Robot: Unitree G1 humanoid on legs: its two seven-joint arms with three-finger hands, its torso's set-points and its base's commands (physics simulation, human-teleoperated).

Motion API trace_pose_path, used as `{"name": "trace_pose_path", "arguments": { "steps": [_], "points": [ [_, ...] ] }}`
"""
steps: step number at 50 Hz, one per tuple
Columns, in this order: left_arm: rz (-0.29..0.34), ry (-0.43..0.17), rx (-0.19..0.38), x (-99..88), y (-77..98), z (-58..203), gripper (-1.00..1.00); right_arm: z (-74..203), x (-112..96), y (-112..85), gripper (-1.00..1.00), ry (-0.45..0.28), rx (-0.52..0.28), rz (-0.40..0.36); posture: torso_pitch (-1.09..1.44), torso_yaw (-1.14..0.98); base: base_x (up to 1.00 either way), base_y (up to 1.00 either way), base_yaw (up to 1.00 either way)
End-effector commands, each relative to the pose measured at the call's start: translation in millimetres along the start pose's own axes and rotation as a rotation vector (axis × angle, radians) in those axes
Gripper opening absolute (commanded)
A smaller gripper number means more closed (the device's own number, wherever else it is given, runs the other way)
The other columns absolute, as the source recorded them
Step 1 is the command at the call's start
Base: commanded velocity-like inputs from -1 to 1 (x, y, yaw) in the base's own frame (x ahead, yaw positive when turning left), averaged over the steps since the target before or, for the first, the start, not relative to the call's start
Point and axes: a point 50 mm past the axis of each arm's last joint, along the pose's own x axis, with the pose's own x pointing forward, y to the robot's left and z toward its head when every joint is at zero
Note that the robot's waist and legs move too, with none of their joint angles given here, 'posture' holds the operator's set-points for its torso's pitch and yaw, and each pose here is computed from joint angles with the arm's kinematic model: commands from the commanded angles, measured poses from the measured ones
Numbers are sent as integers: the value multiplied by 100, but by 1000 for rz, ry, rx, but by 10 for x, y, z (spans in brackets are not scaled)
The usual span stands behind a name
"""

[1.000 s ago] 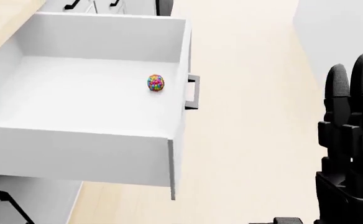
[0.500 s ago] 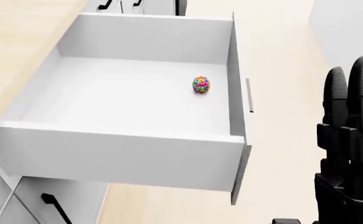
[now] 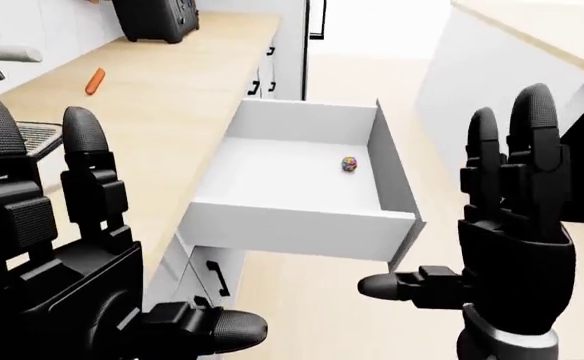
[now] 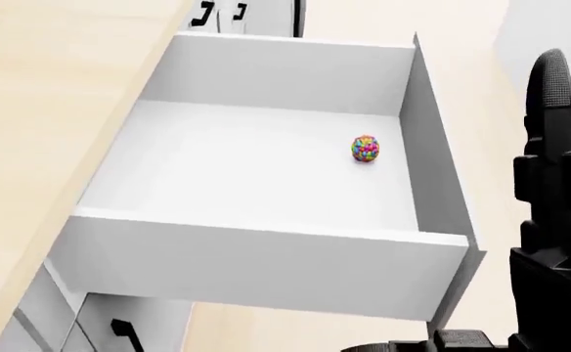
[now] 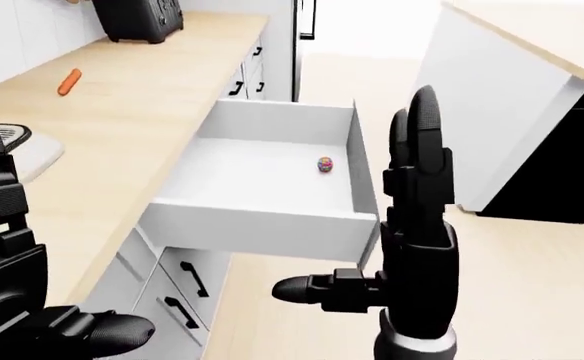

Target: Close the right drawer.

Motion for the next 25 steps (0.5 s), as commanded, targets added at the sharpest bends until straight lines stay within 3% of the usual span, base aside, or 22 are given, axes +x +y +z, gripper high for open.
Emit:
{"name": "trace_pose_path", "arguments": {
  "steps": [1,25],
  "points": [
    [-10,-48,-6,12,-16,73,100,67,5,-26,100,-56,1,-12,0,0,9,0,0],
    [-10,-46,-5,20,-22,82,100,82,17,-4,100,-61,-5,-11,0,0,21,0,0]
  ]
}}
